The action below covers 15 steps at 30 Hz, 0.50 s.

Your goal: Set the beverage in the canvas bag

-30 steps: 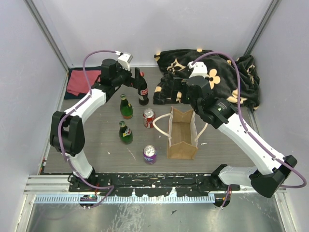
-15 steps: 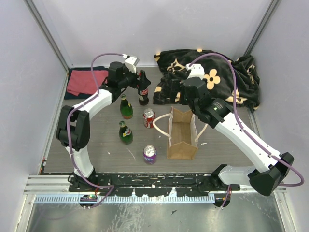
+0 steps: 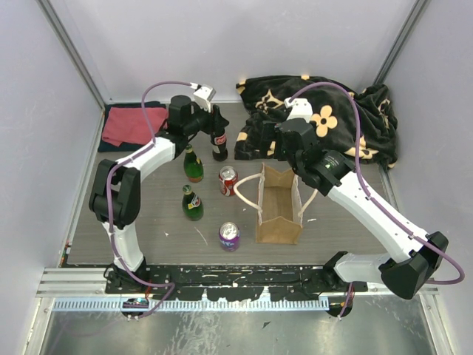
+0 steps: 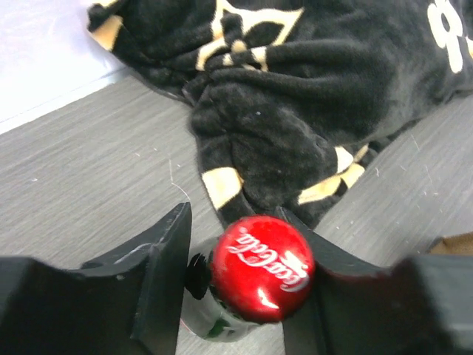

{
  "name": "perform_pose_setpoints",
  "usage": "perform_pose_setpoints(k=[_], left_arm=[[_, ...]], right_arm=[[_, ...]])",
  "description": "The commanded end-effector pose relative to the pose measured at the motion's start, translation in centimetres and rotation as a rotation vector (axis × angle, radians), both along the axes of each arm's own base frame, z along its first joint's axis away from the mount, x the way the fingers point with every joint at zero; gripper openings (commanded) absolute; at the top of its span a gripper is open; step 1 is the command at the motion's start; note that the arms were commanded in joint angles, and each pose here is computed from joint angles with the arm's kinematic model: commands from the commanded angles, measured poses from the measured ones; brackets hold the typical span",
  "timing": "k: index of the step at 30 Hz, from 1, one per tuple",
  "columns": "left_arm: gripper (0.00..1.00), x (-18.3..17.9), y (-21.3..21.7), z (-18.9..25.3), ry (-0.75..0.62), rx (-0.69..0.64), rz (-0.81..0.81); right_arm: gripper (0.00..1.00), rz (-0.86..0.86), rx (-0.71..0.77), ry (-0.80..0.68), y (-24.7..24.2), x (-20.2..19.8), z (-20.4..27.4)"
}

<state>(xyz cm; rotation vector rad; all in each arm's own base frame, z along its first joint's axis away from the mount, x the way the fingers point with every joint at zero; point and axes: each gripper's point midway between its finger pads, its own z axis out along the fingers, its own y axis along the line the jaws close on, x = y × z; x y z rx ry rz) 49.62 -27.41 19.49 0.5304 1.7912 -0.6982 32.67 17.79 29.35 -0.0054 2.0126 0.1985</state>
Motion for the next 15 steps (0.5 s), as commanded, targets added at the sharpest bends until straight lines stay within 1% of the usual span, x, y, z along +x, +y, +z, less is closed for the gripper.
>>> perform_pose_setpoints(k=[1, 3, 5, 6, 8, 15], left_arm=[[0.42, 0.7, -0.8, 0.6, -0.043, -0.009, -0.009], [0.26, 0.7, -0.8, 0.7, -0.040, -0.011, -0.010], [0.08, 0.7, -0.9, 0.8, -0.036, -0.012, -0.015], [0.01, 0.7, -1.0, 0.9, -0.034, -0.011, -0.016], [0.00, 0.6, -1.2, 1.2, -0.034, -0.011, -0.021], [0.00, 1.6, -1.5, 4.6, -0.090, -0.019, -0.004]], right_arm=[[1.00, -0.015, 0.050, -0.051, 0.2, 0.6, 1.5], [1.00, -0.017, 0.049, -0.050, 0.2, 0.6, 1.5], [1.00, -0.018, 0.048, -0.048, 0.2, 0.5, 1.3], [1.00, -0.020, 0.047, -0.047, 0.1, 0.5, 1.3], [1.00, -0.021, 0.044, -0.042, 0.1, 0.5, 1.0], [1.00, -0.028, 0.057, -0.047, -0.1, 0.3, 0.9]])
